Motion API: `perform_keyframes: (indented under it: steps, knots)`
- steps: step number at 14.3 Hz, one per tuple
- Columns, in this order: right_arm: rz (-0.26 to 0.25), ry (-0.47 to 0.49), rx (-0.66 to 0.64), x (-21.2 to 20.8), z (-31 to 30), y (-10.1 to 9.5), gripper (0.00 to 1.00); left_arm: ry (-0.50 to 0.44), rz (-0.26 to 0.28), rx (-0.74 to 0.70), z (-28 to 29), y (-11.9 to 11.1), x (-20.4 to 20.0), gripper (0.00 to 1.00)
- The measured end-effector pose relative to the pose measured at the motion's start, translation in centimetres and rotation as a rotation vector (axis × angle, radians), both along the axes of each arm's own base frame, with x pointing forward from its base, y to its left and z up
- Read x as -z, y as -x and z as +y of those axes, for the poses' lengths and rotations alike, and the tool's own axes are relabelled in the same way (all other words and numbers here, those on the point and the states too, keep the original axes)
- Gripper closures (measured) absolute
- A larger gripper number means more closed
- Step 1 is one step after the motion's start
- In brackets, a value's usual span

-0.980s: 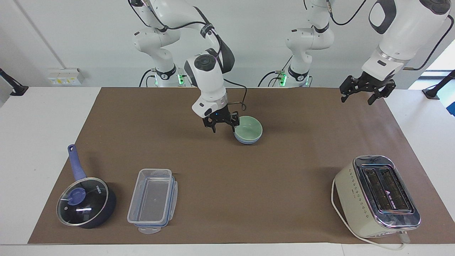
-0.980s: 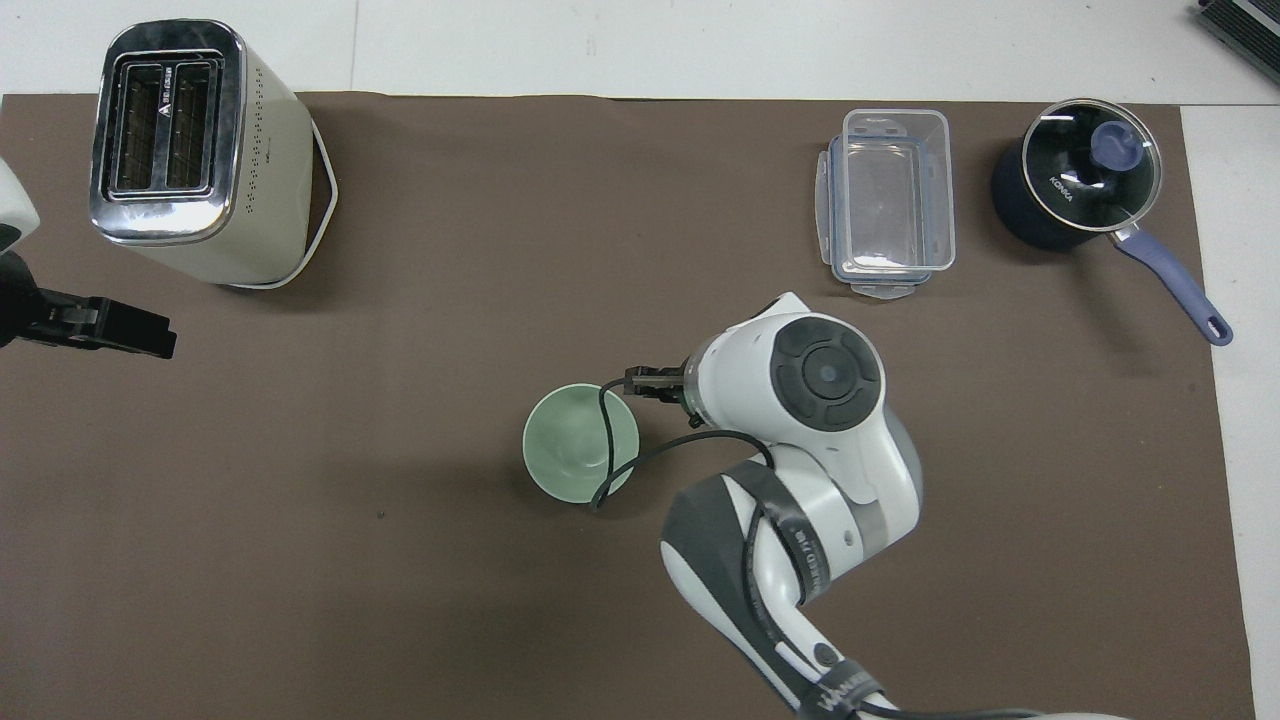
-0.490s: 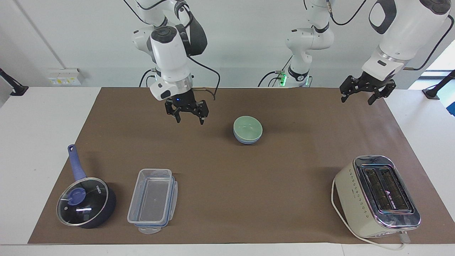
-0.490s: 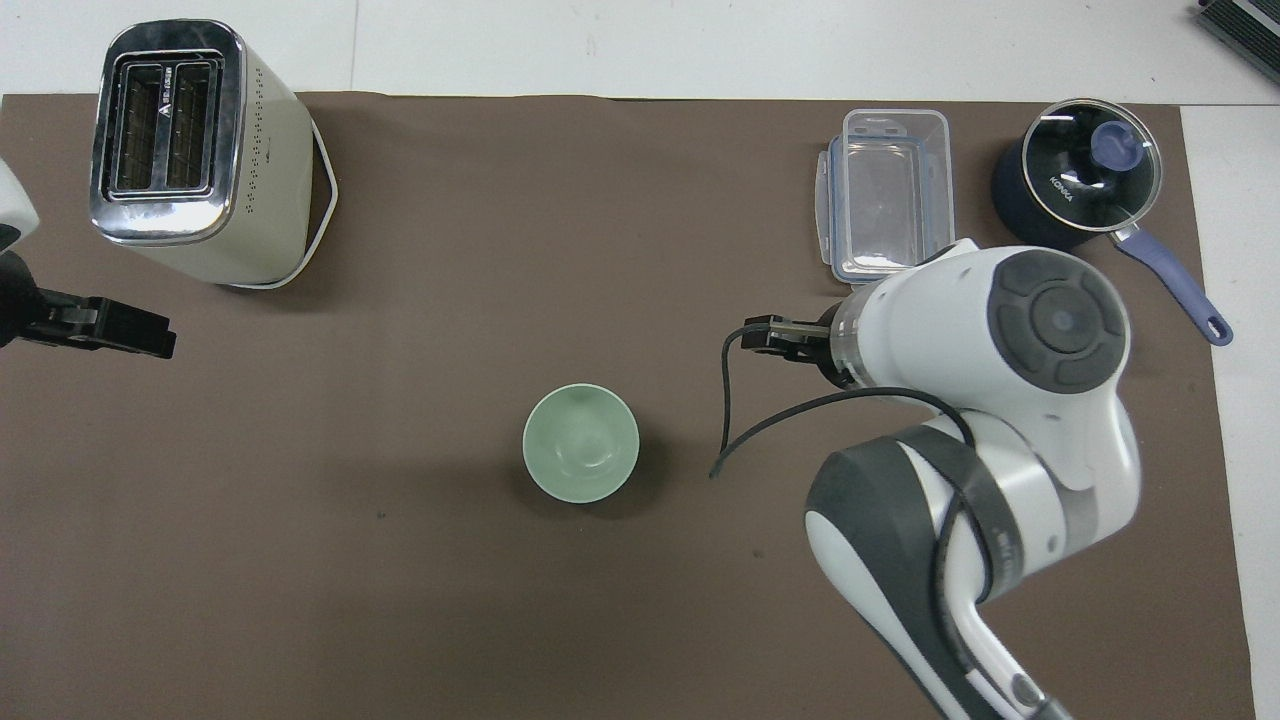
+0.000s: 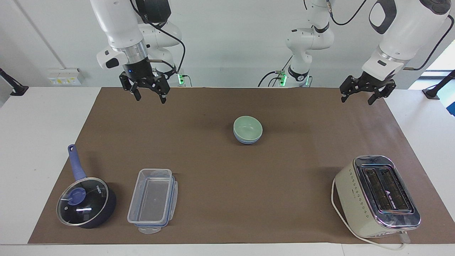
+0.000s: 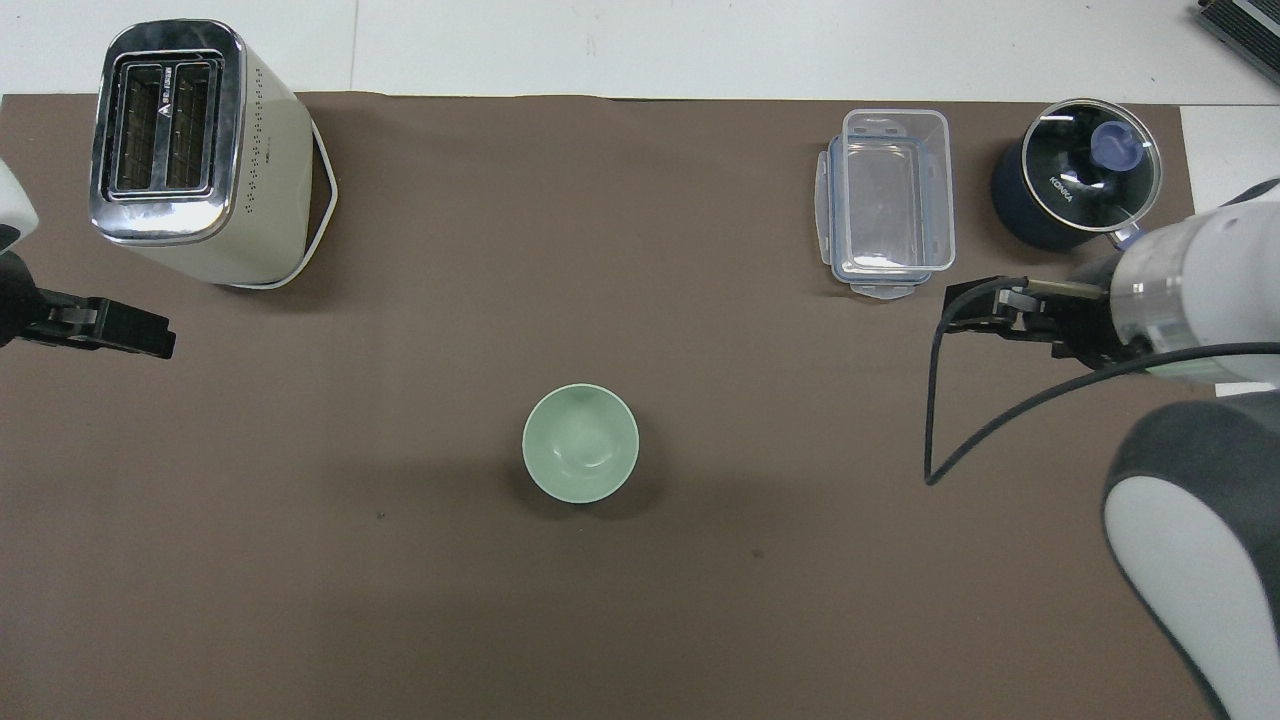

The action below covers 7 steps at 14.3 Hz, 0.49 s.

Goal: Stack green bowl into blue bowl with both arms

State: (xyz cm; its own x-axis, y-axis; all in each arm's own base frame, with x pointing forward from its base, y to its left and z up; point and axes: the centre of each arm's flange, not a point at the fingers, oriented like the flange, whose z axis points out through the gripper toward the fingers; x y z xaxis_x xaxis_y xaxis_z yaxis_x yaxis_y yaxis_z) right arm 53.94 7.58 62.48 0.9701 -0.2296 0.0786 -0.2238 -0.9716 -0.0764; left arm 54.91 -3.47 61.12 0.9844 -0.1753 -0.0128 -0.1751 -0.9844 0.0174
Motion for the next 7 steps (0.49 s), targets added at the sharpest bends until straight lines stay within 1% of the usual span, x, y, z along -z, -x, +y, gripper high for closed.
perform_keyframes:
  steps: [3,7]
  knots:
    - [0.007,0.006,0.003,-2.9,-3.6,0.4,0.0,0.0,0.0,0.0,0.0,0.0,0.0,0.0]
    - [0.02,0.022,-0.014,-4.7,-7.5,1.4,0.0,0.0,0.0,0.0,0.0,0.0,0.0,0.0]
